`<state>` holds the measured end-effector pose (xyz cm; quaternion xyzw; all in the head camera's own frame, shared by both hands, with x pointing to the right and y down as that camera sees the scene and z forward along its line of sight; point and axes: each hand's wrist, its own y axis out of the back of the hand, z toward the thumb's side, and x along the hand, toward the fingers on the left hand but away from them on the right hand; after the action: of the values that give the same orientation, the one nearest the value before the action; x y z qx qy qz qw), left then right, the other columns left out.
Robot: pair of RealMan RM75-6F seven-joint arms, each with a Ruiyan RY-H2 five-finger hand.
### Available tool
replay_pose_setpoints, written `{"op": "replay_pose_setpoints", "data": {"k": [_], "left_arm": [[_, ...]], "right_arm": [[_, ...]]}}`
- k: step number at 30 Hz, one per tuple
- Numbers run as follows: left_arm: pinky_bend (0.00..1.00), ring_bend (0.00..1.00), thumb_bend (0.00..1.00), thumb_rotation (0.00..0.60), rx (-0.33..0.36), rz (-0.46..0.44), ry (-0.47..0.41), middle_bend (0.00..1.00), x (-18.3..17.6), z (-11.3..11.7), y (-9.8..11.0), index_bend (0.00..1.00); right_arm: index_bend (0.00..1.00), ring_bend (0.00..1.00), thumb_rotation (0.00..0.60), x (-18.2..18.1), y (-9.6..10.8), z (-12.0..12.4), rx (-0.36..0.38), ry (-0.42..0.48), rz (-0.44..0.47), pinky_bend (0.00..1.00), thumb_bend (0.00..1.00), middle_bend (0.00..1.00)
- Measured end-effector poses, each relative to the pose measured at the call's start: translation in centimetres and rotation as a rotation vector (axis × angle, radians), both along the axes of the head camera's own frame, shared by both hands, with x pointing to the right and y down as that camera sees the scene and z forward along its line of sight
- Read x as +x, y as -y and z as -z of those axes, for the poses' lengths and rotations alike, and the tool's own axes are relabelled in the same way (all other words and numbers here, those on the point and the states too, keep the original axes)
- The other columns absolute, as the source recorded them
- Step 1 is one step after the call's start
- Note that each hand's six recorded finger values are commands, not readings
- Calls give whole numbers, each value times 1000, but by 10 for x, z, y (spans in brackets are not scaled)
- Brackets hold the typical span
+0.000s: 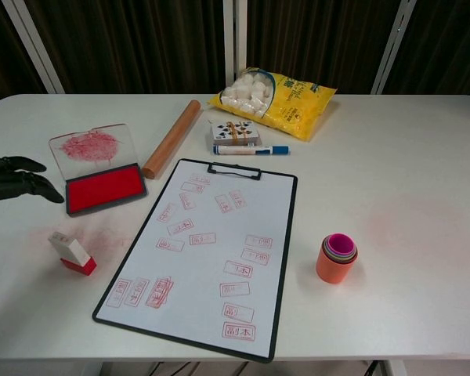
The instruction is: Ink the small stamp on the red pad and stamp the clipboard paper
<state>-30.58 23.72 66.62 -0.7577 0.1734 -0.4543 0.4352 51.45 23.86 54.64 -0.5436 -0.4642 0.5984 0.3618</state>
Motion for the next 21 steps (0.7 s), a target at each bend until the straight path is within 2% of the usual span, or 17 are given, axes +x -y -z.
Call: {"op": "replay_pose_setpoints", "data": {"k": [3, 8, 15, 21], "left_arm": [[209, 79, 167, 600, 2, -22, -19, 293, 11, -7, 2, 271], [209, 80, 200, 600, -5, -55, -20, 336, 22, -19, 2, 320], [209, 114, 249, 600, 16, -44, -16, 405, 25, -28, 5, 403], [209, 118, 260, 600, 13, -44, -13, 427, 27, -35, 5, 426]], "right_arm": [[0, 0, 600, -1, 1, 0, 2, 4, 2, 0, 316, 0], [0, 0, 600, 1, 3, 6, 20, -2, 0, 0, 315, 0], [0, 0, 600, 7, 3, 7, 14, -7, -25, 0, 315, 0], [0, 0, 600, 9, 3, 7, 11, -8, -30, 0, 316, 0]]}}
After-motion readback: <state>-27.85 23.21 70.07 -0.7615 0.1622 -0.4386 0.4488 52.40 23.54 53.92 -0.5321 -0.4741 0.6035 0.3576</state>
